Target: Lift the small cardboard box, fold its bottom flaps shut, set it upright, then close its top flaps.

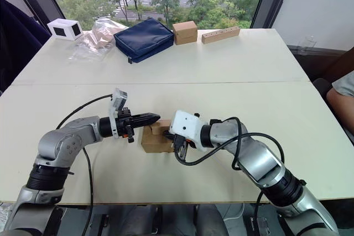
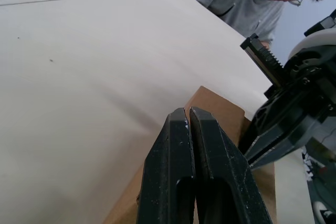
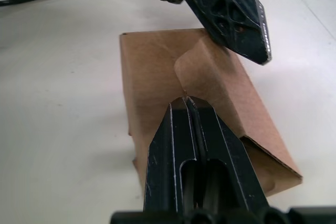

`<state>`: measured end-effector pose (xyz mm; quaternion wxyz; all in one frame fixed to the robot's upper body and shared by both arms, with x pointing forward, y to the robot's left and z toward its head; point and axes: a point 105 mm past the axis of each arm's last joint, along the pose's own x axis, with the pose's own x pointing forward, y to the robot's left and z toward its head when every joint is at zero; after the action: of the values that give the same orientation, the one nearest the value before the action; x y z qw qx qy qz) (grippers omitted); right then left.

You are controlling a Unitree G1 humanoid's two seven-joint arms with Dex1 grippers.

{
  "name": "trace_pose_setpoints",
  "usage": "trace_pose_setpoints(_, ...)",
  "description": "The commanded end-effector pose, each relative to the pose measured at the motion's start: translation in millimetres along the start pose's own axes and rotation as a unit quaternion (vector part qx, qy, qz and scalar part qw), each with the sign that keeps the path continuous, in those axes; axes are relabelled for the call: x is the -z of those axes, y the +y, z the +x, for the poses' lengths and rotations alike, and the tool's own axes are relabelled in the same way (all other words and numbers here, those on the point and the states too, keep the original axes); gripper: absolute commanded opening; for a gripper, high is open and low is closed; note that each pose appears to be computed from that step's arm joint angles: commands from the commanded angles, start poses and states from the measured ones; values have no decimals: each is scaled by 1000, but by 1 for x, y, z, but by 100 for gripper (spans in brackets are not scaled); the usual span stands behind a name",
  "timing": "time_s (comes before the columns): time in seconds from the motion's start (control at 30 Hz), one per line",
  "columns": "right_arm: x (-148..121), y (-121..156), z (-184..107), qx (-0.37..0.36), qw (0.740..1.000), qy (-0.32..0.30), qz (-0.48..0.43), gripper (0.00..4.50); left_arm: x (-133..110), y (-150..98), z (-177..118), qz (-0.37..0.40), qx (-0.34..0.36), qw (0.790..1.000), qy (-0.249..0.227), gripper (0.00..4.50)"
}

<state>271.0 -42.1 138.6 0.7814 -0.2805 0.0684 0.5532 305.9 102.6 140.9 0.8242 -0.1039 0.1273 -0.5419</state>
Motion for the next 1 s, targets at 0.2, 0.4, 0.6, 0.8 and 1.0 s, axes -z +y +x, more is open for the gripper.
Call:
trace_pose_setpoints(0.2, -4, -9, -1, 19, 1000, -3, -11, 0, -4, -9, -1, 58, 16, 998, 23, 8)
trace_pose_setpoints(0.4, -5, -3, -3, 2, 1000, -6, -5, 0, -4, -8, -2, 77, 15, 996, 33, 8)
trace_pose_setpoints(0.6, -19, 4, -12, -22, 998, -50, 43, 0, 8, -9, -1, 121, 22, 990, 72, 8)
trace_pose_setpoints(0.8, -22, 1, -23, -18, 995, -66, 75, 0, 11, -9, 4, 143, 18, 987, 75, 8)
trace_pose_setpoints(1.0, -29, -17, -36, 16, 989, -101, 106, 0, -23, -12, 2, 114, -1, 993, -6, 8)
